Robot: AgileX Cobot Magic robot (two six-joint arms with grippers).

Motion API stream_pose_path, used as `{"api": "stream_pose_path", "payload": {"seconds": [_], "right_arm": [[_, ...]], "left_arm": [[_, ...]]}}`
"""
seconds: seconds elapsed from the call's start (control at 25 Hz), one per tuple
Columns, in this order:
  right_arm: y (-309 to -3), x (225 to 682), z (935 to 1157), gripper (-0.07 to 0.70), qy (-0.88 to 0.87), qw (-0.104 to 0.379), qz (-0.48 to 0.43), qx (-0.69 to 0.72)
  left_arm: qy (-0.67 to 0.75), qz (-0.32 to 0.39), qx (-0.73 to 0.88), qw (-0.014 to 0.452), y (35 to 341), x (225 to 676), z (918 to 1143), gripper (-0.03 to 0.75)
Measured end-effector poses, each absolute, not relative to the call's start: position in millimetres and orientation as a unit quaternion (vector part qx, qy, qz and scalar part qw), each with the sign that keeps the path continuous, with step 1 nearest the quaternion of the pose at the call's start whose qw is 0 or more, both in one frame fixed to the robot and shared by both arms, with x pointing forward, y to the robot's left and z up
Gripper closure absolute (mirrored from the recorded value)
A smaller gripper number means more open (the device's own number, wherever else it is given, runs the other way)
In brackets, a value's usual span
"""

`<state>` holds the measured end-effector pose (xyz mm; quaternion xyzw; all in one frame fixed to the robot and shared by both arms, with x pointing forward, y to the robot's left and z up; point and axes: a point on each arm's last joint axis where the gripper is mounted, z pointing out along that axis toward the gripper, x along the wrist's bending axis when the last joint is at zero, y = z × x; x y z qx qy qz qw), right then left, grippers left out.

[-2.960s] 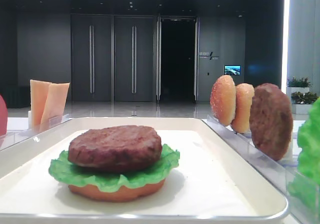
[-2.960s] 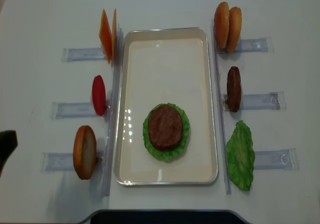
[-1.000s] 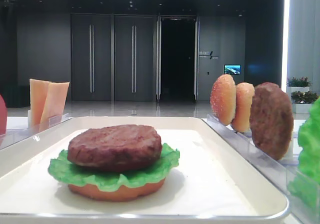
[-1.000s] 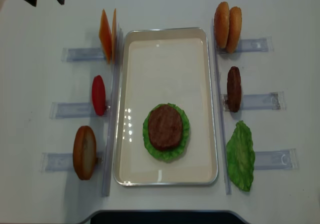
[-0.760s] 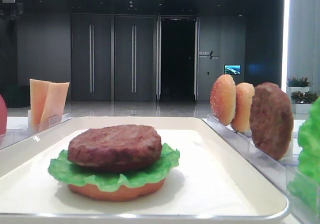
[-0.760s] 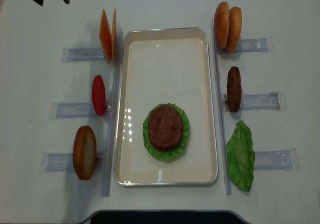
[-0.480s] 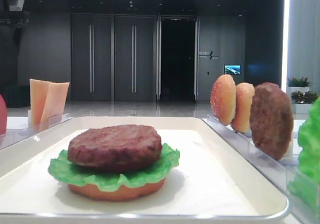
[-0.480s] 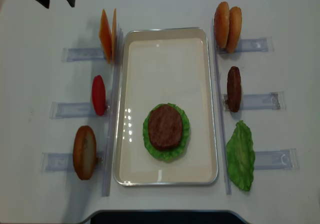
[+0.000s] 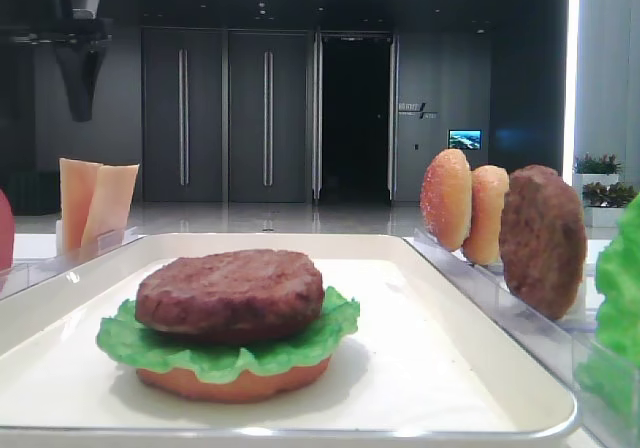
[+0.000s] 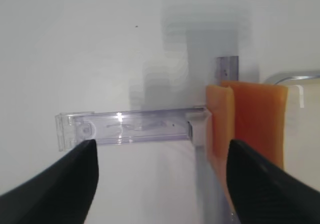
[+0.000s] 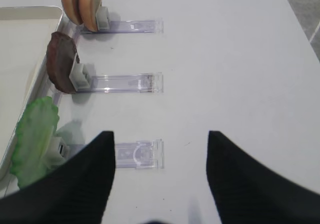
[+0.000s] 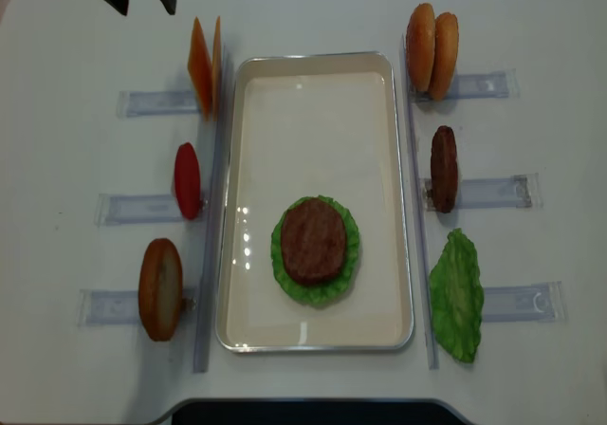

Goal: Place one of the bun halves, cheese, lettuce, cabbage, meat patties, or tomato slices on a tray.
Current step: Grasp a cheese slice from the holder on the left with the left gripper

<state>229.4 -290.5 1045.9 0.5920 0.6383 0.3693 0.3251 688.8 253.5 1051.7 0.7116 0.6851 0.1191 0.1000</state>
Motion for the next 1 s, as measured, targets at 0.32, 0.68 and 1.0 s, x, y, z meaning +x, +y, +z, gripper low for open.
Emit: {"api": "stream_pose_path", "payload": {"seconds": [0.32,0.68,1.0], "right_arm": [[-291,229,1046,0.214,0.638,0.325,0.369,0.592],[-291,229,1046,0.214,0.638,0.325,0.369,0.592],[-291,229,1046,0.214,0.638,0.325,0.369,0.592]], "left_arm": [[0.674,0.111,0.722,0.109,213,683,1052,0.116],[0.673,0.1,0.723,0.118,182,676,1052,0.124],[0.677,0.095,0.719,0.122,173,673,1052,0.125]]}}
